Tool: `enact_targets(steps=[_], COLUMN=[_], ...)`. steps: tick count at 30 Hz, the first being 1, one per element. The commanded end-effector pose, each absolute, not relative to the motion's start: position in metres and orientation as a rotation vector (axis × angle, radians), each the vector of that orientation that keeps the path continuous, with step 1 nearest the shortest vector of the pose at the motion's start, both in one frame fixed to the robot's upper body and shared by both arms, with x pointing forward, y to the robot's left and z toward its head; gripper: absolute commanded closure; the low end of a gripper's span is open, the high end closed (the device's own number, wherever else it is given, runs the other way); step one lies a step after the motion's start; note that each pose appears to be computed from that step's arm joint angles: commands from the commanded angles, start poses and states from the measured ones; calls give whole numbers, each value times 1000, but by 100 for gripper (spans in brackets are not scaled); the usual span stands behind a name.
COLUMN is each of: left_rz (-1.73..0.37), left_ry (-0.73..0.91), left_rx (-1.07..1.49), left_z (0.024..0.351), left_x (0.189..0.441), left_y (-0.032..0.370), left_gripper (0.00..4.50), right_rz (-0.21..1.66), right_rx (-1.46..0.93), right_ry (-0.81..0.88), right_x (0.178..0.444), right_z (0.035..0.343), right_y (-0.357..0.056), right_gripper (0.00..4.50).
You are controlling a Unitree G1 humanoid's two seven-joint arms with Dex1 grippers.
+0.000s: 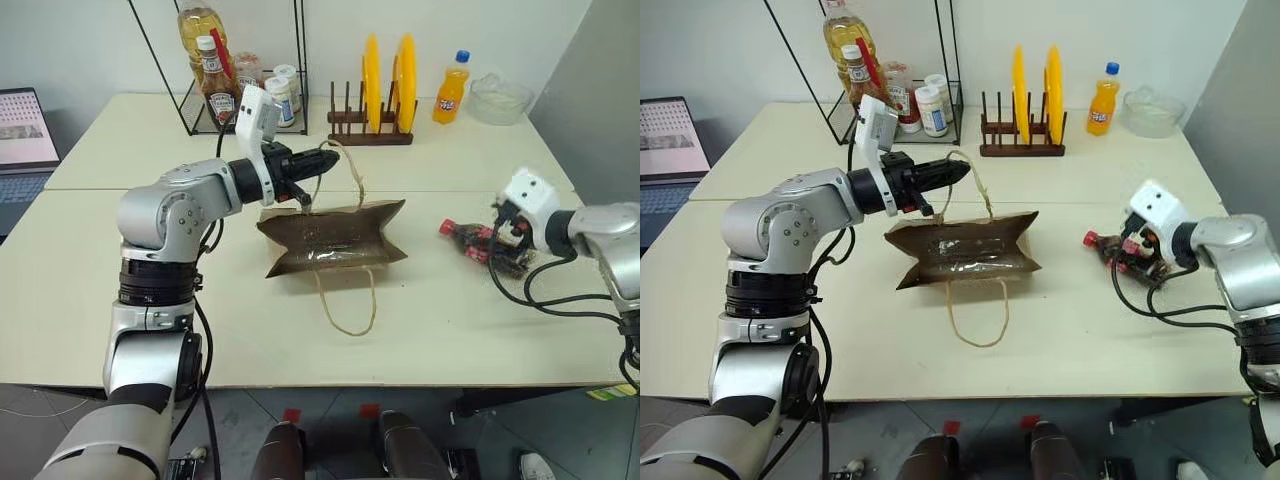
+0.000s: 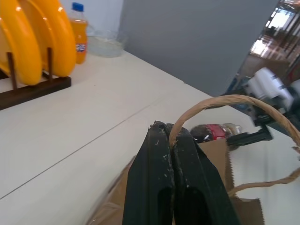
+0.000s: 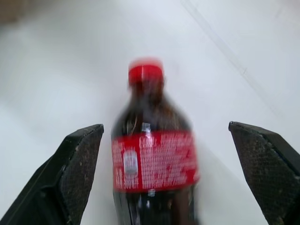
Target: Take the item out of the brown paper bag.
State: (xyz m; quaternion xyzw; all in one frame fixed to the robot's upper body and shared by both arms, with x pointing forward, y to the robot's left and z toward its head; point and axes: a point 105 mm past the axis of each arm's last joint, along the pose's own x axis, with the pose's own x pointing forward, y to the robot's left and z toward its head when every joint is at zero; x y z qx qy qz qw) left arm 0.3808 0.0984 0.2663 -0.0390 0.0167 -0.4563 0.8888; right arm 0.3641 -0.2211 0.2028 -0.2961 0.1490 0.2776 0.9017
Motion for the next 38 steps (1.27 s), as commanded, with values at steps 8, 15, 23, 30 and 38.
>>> enact_targets(steps=[8, 15, 23, 30, 38], left_rz=[-843, -712, -419, -248, -258], left_ry=[-83, -126, -85, 56, 185], left_rx=[-48, 27, 209, 189, 86], left_z=[292, 297, 249, 169, 96], left_x=[395, 384, 345, 293, 262], left_y=[129, 173, 231, 252, 196], left_gripper=[227, 3, 3, 3, 3], right_rz=[516, 481, 454, 364, 244], right_rx=[-390, -347, -231, -158, -4], right_ry=[149, 118, 7, 49, 165], right_x=[333, 319, 298, 273, 271], right_z=[193, 177, 167, 131, 100], right_y=[-176, -168, -150, -149, -153], right_gripper=[0, 0, 0, 0, 0])
